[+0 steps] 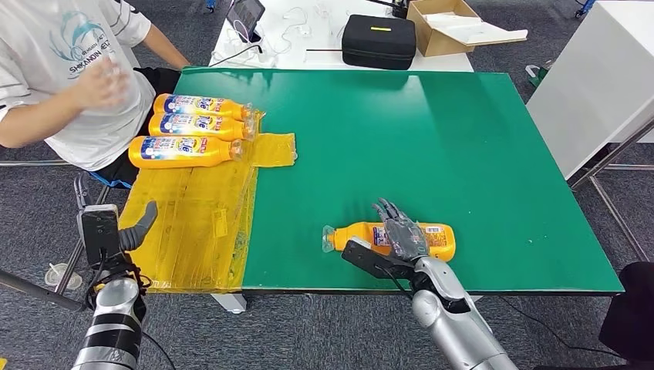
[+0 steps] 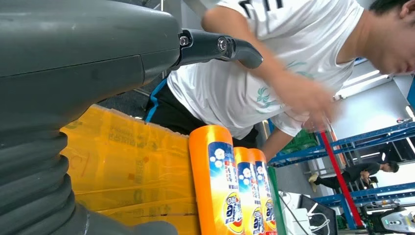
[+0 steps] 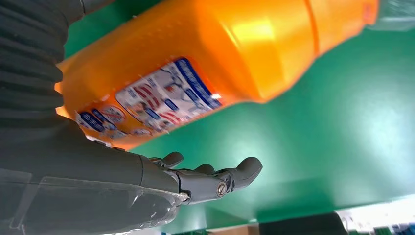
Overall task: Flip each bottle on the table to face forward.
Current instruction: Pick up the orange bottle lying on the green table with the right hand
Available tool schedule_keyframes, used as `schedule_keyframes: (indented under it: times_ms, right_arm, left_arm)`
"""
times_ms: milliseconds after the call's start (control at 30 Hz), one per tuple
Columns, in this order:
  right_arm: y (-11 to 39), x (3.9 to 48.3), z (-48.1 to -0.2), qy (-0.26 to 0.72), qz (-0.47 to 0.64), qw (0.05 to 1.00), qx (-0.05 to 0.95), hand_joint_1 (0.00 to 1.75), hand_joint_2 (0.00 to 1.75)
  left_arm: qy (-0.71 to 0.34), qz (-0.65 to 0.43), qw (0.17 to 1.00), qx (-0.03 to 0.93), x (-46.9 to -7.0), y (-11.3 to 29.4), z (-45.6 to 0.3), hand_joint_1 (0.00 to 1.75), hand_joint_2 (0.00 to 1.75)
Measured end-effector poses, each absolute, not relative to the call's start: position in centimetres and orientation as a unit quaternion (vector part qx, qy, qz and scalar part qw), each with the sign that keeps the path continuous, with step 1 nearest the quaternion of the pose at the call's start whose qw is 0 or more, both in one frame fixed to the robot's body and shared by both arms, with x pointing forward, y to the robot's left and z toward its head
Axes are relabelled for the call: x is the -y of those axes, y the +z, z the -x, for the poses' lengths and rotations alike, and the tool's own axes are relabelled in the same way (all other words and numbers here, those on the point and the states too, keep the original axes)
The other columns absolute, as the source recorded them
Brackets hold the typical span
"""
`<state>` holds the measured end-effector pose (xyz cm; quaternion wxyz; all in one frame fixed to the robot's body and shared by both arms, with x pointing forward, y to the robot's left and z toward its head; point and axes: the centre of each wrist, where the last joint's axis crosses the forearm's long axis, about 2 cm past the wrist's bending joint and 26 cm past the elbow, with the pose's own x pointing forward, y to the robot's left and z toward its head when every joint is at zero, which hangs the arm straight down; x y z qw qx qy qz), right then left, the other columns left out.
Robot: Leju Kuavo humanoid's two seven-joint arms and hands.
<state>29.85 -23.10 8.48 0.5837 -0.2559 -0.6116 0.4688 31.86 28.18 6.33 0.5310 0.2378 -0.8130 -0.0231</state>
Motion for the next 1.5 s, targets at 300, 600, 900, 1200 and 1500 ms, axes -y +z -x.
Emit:
schedule_keyframes:
  times_ms: [300, 600, 900, 1200, 1500]
  right_arm:
    - [9.0, 25.7, -31.3, 0.499, 0.256, 0.597, 0.574, 0.00, 1.75]
    - [9.5, 27.4, -32.5, 0.520, 0.265, 0.596, 0.552, 0.01, 1.75]
    - [10.0, 28.7, -34.0, 0.567, 0.223, 0.598, 0.521, 1.67, 1.75]
    - [10.2, 29.8, -35.2, 0.601, 0.206, 0.593, 0.494, 1.75, 1.75]
    - [10.1, 30.0, -35.5, 0.606, 0.197, 0.593, 0.493, 1.75, 1.75]
  left_arm:
    - [-0.031, -0.231, 0.539, 0.810, -27.9, 6.0, -31.8, 0.00, 1.75]
    - [-0.033, -0.226, 0.544, 0.808, -27.7, 5.9, -32.1, 0.00, 1.75]
    - [-0.033, -0.220, 0.549, 0.806, -27.4, 5.8, -32.4, 0.00, 1.75]
    - [-0.035, -0.210, 0.551, 0.807, -26.8, 6.0, -33.0, 0.00, 1.75]
    - [-0.037, -0.204, 0.555, 0.806, -26.5, 5.9, -33.1, 0.00, 1.75]
